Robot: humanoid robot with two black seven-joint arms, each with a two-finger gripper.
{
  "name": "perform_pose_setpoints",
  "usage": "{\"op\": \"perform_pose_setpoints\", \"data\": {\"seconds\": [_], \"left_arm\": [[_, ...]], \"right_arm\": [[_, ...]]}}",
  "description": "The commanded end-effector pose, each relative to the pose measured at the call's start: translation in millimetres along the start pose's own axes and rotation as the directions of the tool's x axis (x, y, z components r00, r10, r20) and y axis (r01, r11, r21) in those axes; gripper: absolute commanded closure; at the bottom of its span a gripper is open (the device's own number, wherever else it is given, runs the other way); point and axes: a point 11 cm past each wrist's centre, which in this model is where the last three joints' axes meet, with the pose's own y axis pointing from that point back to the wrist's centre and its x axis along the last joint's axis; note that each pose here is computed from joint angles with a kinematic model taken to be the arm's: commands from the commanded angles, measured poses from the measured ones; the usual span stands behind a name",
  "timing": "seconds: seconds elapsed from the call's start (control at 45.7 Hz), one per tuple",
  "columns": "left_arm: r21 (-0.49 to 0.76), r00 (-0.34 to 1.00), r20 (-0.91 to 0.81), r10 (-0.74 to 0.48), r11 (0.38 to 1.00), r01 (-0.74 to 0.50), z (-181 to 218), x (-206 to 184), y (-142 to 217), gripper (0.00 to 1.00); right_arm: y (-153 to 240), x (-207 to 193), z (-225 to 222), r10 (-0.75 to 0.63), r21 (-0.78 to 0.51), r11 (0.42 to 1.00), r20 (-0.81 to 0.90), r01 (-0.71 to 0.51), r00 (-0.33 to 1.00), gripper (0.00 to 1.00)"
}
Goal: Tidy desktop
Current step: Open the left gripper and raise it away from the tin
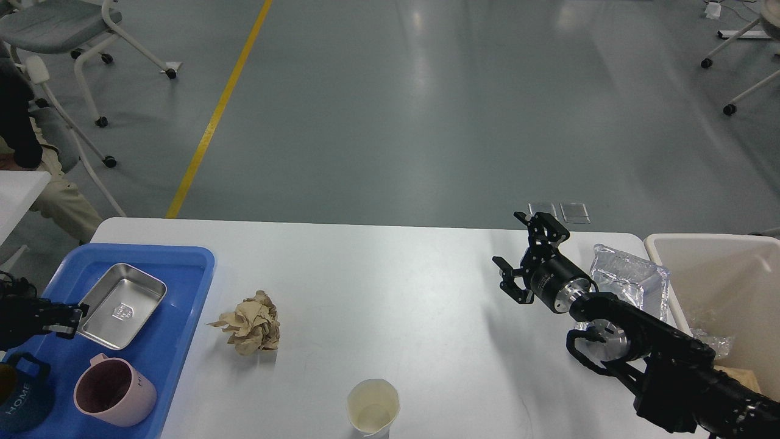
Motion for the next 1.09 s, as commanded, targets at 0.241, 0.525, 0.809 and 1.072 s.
{"op": "perform_pose_setpoints", "data": {"seconds": [0.241,0.525,0.809,1.072], "left_arm": [[0.012,1.000,-0.019,0.012,1.000,-0.012,-4,-1,3,0.52],[-0.010,0.993,-0.087,0.085,0.996,-0.086,-2,12,4,0.25],[-0.116,0.940,-0.336,0.058,0.988,-0.102,14,10,20,0.18],[-0.315,0.912,-0.408,0.040,0.932,-0.181,71,39,33,0.15]], "right_arm": [[1,1,0,0.002,-0.001,1.000,0.000,-0.002,1.000,0.00],[1,1,0,0.003,-0.001,1.000,-0.001,-0.003,1.000,0.00],[3,4,2,0.009,-0.004,1.000,0.002,-0.009,1.000,0.00],[6,9,3,0.020,-0.007,1.000,-0.003,-0.020,1.000,0.00]]}}
